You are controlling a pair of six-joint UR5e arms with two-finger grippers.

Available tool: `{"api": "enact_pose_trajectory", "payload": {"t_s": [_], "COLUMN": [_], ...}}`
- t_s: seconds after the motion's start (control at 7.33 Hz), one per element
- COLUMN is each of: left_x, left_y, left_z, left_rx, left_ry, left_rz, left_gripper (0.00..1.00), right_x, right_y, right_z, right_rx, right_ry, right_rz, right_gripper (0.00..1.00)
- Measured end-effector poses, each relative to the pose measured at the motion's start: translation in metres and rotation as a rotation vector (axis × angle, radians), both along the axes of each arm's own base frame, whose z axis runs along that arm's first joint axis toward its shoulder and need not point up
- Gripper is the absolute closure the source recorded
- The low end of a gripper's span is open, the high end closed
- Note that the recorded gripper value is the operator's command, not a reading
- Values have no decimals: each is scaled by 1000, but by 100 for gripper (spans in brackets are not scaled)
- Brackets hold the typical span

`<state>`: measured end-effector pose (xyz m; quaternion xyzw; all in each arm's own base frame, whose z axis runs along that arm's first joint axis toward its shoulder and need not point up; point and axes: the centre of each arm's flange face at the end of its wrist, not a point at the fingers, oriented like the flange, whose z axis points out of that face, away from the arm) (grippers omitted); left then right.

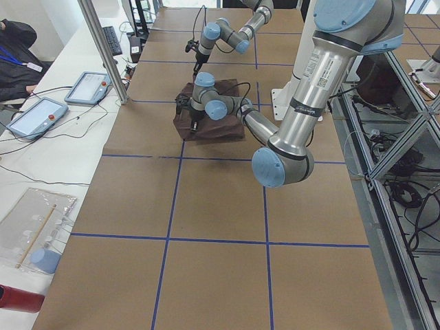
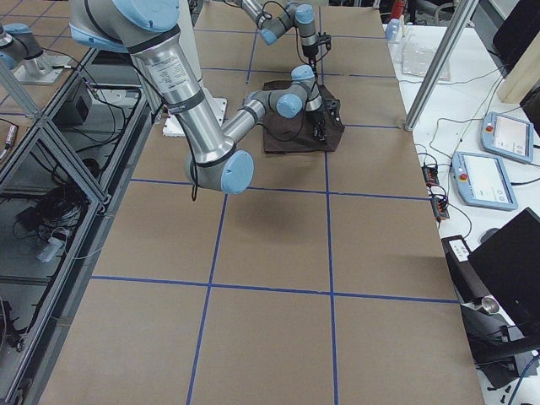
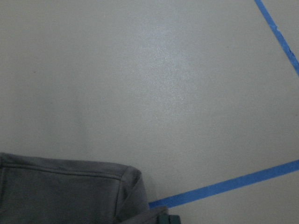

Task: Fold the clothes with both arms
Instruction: 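Lay the hem down near the collar and open both grippers, then move the left gripper to the folded edge nearest the robot and grasp it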

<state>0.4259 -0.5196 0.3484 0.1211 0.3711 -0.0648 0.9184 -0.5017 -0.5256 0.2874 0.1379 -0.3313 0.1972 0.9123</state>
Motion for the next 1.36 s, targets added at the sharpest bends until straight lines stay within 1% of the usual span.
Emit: {"api": "enact_pose_trajectory", "payload": {"t_s": [0.14,0.41,0.55,0.68,0.82,0.96,1.09,1.23,1.36], "left_x": [1,2,-1,-9,-21,-36,-50,-53,-45], "left_y": [-2,-3,-2,3,15,34,61,92,120], "left_z": [2,4,0,-9,-16,-15,-10,-4,-3], "left_rx": [10,31,54,91,120,128,123,96,55], "left_ry": [-3,2,5,13,29,47,63,80,101], "left_rz": [7,16,33,57,78,96,114,130,135], "left_gripper": [1,0,0,0,0,0,0,12,28], "right_x": [0,-3,-1,8,19,26,30,32,33], "right_y": [0,-1,-4,-11,-16,-18,-17,-16,-16], "right_z": [1,7,7,4,1,-3,-6,-8,-9], "right_rx": [0,2,21,48,66,77,84,88,91], "right_ry": [2,20,31,37,33,24,16,11,10], "right_rz": [-1,-7,-31,-76,-122,-147,-157,-160,-161], "right_gripper": [2,0,0,0,0,0,0,0,0]}}
